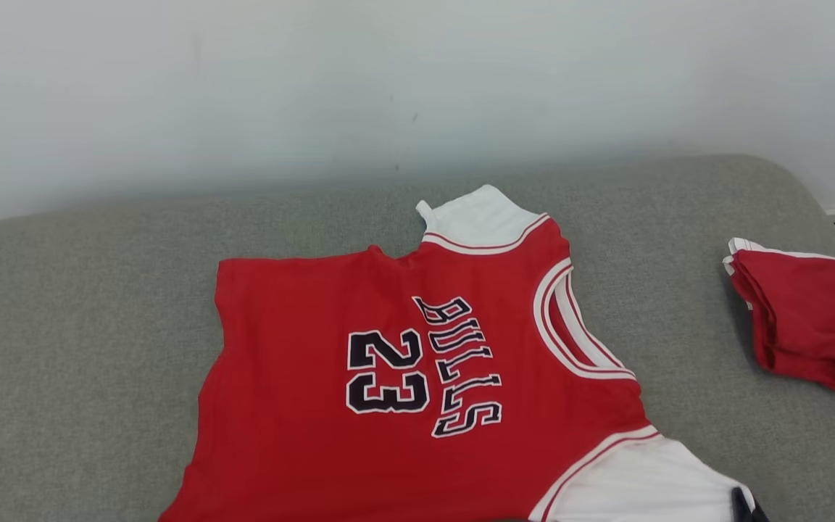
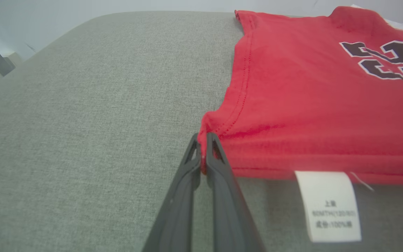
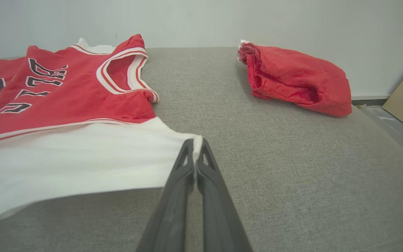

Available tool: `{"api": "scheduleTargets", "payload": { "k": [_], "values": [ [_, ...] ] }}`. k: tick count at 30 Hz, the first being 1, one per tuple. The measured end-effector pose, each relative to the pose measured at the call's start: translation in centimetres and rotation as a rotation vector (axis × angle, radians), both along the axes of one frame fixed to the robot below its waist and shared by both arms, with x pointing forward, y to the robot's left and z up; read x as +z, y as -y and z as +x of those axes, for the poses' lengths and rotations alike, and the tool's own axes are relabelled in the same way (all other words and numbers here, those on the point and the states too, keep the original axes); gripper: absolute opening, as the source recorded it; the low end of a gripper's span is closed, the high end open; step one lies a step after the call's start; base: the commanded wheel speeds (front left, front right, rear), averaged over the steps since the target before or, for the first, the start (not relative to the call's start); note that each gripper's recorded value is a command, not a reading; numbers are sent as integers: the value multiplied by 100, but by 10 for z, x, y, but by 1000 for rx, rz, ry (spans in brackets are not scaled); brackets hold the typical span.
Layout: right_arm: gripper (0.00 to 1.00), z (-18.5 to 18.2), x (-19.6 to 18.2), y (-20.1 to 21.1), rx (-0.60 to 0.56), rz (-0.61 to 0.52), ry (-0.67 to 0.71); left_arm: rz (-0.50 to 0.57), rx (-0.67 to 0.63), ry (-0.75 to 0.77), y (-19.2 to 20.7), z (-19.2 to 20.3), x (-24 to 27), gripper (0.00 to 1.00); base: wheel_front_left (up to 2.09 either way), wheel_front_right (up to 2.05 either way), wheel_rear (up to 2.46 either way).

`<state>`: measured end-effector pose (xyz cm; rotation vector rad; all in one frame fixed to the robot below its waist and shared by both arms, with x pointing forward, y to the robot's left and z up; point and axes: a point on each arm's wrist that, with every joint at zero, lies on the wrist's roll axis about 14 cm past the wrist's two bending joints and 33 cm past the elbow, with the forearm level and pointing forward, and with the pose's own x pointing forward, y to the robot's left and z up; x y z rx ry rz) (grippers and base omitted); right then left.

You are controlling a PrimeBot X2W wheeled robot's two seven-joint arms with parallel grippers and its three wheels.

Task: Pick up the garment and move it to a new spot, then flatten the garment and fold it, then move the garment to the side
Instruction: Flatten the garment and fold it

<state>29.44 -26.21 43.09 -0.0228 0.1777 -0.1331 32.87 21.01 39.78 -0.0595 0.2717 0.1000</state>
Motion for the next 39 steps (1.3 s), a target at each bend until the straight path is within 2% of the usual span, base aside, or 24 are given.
{"api": "scheduleTargets", "payload": {
  "k": [4, 11, 15, 21, 24, 32, 39],
  "values": [
    [0, -12, -8, -4, 12, 4, -25, -7, -19, -19, 6, -12, -6, 0, 0, 0, 0],
    [0, -10, -3, -9, 30, 2, -10, -17, -21, 10, 8, -13, 2, 0, 0, 0, 0],
    [0, 10, 15, -16, 54, 0, 54, -21, -37, 48, 11, -5, 13, 0, 0, 0, 0],
    [0, 48, 31, -31, 106, 9, 109, -16, -80, 140, 20, 27, 40, 0, 0, 0, 0],
    [0, 78, 35, -38, 130, 16, 124, -9, -112, 149, 27, 46, 43, 0, 0, 0, 0],
    [0, 129, 34, -41, 156, -15, 116, 3, -112, 138, 25, 80, 39, 0, 0, 0, 0],
    [0, 151, 23, -38, 150, -25, 84, 8, -91, 118, 19, 93, 31, 0, 0, 0, 0]
  ]
}}
